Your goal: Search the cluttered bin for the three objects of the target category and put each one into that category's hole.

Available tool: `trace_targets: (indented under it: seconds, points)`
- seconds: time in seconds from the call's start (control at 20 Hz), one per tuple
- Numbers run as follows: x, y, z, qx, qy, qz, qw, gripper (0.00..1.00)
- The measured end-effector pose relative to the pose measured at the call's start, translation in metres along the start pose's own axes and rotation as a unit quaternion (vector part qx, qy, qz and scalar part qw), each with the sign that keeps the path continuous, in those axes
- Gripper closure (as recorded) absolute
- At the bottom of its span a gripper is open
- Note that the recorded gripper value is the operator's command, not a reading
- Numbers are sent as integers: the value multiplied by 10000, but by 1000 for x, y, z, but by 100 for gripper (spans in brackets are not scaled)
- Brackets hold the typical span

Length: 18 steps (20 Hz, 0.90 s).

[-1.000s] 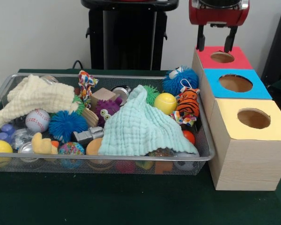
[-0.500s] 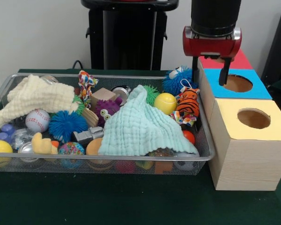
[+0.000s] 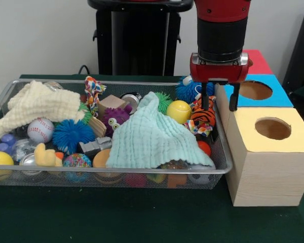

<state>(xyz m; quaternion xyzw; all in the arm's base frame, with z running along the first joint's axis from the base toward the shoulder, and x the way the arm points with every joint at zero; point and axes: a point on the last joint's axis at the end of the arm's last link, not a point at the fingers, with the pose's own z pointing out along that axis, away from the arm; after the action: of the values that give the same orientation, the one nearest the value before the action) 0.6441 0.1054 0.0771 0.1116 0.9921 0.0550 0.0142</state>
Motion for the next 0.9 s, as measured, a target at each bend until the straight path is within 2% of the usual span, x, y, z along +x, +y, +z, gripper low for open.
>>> trace_targets:
  seconds: [0.5,0.9]
  points:
    - [2,-1,0,-34,-40,24,10000,0]
    - [-2,-4,2,-138,54,88,9999,0]
